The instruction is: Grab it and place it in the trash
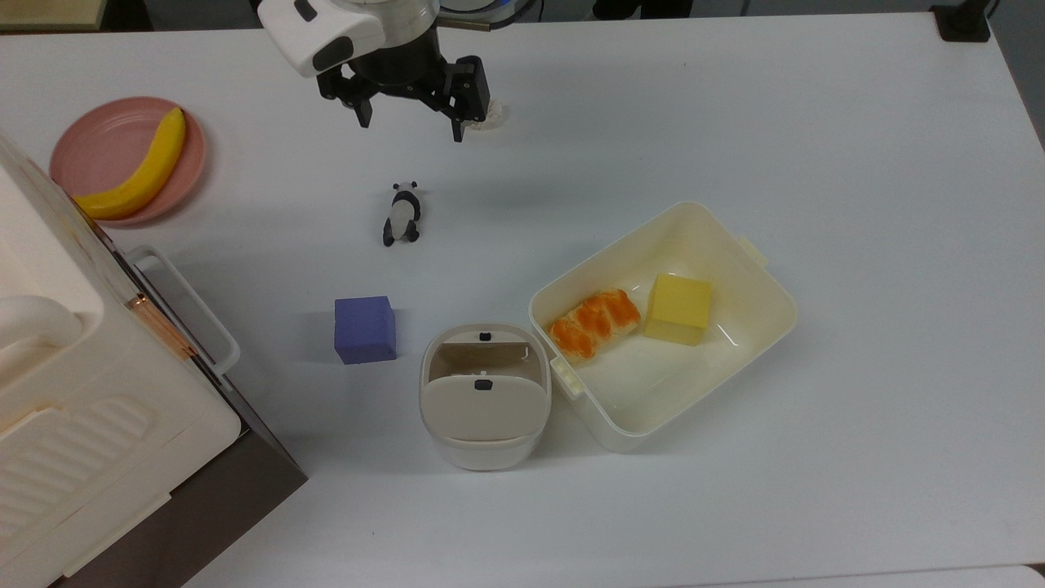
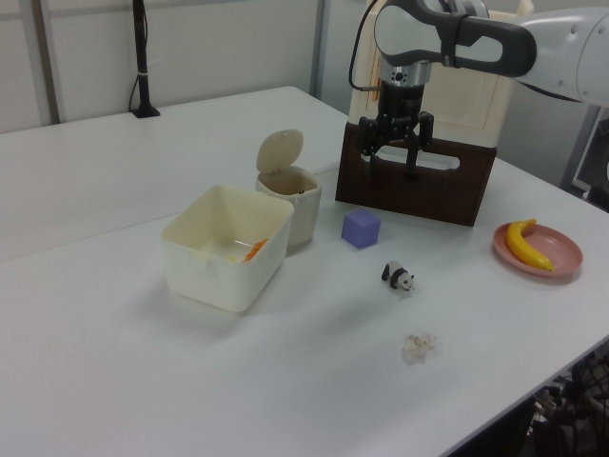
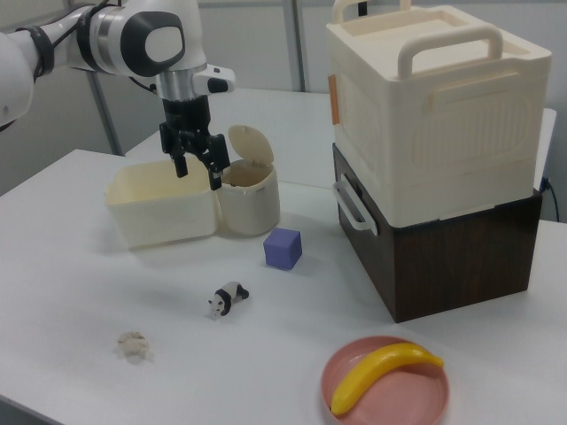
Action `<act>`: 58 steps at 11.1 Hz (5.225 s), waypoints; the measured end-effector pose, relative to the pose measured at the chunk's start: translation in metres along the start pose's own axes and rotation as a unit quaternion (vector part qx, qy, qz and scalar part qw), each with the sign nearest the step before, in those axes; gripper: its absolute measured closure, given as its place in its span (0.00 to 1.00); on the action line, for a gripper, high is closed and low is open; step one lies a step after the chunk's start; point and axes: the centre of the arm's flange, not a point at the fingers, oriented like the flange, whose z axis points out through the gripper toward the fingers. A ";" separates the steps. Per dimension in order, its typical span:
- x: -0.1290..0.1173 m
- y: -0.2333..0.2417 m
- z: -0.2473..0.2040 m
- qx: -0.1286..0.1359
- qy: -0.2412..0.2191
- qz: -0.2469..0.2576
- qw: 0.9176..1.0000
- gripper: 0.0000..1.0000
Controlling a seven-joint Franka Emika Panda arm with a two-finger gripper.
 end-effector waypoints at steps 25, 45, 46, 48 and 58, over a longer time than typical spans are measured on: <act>-0.150 -0.119 0.247 -0.062 -0.100 -0.226 0.967 0.02; -0.158 -0.072 0.258 -0.083 -0.147 -0.326 0.930 0.88; -0.157 -0.071 0.255 -0.082 -0.145 -0.324 0.931 0.96; -0.155 -0.065 0.250 -0.081 -0.147 -0.317 0.933 0.87; -0.169 -0.045 0.239 -0.078 -0.201 -0.320 0.922 0.03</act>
